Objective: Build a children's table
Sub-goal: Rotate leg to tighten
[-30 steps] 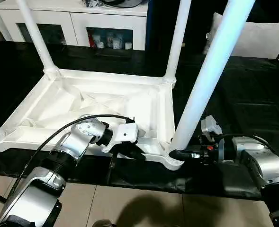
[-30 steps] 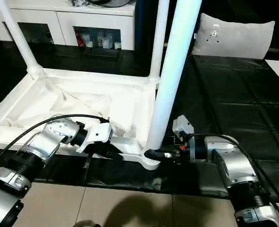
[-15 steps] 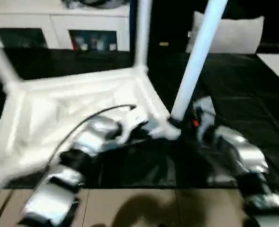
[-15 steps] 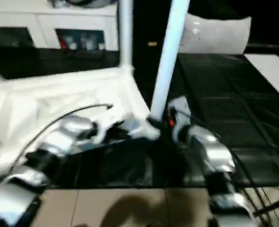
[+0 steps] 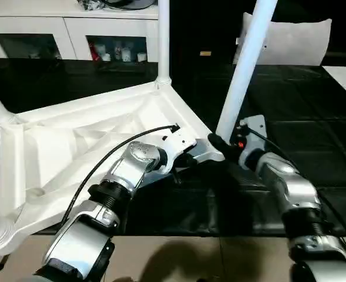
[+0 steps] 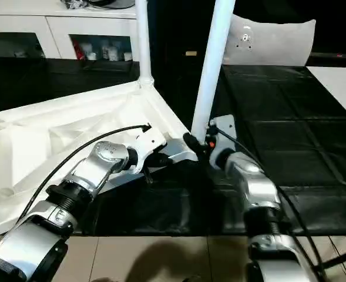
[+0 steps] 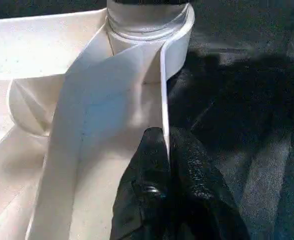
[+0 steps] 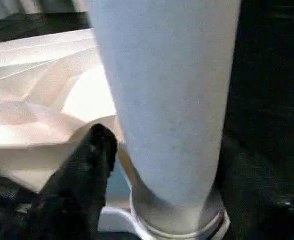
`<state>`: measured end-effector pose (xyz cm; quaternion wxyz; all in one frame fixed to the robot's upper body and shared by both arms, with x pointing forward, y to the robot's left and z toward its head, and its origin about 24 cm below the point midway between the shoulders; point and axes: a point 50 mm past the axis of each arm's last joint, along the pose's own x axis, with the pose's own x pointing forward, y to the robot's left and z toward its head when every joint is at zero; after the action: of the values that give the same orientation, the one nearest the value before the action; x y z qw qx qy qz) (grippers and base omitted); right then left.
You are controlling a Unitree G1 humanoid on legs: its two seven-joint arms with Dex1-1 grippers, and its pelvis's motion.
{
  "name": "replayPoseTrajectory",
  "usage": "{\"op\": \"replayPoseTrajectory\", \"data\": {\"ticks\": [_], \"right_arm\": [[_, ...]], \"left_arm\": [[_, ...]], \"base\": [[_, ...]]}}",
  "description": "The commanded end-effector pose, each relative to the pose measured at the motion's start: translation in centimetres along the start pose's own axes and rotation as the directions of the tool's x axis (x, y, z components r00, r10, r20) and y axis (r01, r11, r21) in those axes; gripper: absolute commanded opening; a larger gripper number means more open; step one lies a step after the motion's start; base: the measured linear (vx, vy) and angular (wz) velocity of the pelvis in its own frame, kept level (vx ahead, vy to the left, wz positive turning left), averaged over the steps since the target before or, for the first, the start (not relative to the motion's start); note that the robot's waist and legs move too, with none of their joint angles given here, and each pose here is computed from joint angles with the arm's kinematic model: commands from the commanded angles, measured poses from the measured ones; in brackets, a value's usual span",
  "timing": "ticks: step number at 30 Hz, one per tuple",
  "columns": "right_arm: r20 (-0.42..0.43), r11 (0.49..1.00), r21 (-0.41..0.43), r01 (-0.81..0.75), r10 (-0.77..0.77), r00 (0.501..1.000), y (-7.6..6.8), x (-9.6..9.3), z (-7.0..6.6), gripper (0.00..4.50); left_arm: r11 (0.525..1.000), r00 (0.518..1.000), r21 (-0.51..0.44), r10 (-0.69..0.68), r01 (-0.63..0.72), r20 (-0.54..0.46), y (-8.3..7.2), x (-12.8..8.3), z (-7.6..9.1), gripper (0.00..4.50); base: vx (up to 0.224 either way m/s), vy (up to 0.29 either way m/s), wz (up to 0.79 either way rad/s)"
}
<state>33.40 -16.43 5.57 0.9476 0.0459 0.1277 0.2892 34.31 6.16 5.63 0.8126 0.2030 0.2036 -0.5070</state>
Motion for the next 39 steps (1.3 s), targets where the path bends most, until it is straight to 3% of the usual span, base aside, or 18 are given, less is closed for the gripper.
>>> {"op": "replayPoseTrajectory", "data": {"ticks": [1, 3, 8, 11, 14, 19, 26, 31, 32, 39], "right_arm": [[0.034, 0.992, -0.033, -0.119, 0.12, 0.992, 0.8, -0.2, 0.7, 3.41], [0.006, 0.97, -0.089, -0.226, 0.228, 0.974, 0.3, -1.8, 0.8, 3.6], [-0.071, 0.927, -0.213, -0.31, 0.301, 0.951, -0.8, -3.6, 1.0, 4.0], [-0.112, 0.898, -0.225, -0.379, 0.363, 0.925, -0.8, -4.2, 0.9, 4.0], [-0.162, 0.843, -0.213, -0.493, 0.467, 0.869, -0.6, -5.3, 0.7, 4.0], [-0.227, 0.792, -0.213, -0.572, 0.53, 0.817, -0.5, -5.8, 0.3, 4.0], [-0.193, 0.714, -0.155, -0.683, 0.656, 0.729, 0.9, -5.5, 0.0, 3.84], [-0.196, 0.676, -0.099, -0.73, 0.706, 0.68, 1.6, -5.6, -0.4, 3.38], [-0.198, 0.658, -0.056, -0.751, 0.73, 0.654, 1.9, -5.7, -0.7, 3.28], [-0.188, 0.658, -0.017, -0.753, 0.737, 0.649, 1.9, -5.8, -0.9, 2.64]], "left_arm": [[0.999, 1.0, 0.045, -0.02, 0.02, 0.007, 0.1, -0.3, -0.4, 0.0], [0.99, 0.996, 0.104, -0.092, 0.09, 0.006, 0.0, -1.1, -1.1, 0.0], [0.955, 0.97, 0.173, -0.245, 0.242, -0.005, -0.3, -2.4, -2.1, 0.0], [0.934, 0.955, 0.203, -0.293, 0.295, -0.039, -0.3, -2.9, -2.4, 0.0], [0.895, 0.924, 0.235, -0.379, 0.38, -0.053, -0.6, -3.7, -2.6, 0.0], [0.84, 0.89, 0.295, -0.439, 0.456, -0.127, -0.6, -4.4, -3.2, 0.0], [0.75, 0.821, 0.337, -0.541, 0.569, -0.183, -1.5, -5.0, -3.4, 0.0], [0.742, 0.816, 0.344, -0.548, 0.576, -0.186, -1.6, -5.0, -3.3, 0.0], [0.739, 0.814, 0.345, -0.551, 0.579, -0.186, -1.6, -4.9, -3.3, 0.0], [0.745, 0.813, 0.332, -0.555, 0.579, -0.173, -1.7, -4.9, -3.4, 0.0]], "base": [[0.0, 0.0, 0.0], [0.0, 0.0, 0.0], [0.0, 0.0, 0.0], [0.0, 0.0, 0.0], [0.0, 0.0, 0.0], [0.0, 0.0, 0.0], [0.0, 0.0, 0.0], [0.0, 0.0, 0.0], [0.0, 0.0, 0.0], [0.0, 0.0, 0.0]]}}
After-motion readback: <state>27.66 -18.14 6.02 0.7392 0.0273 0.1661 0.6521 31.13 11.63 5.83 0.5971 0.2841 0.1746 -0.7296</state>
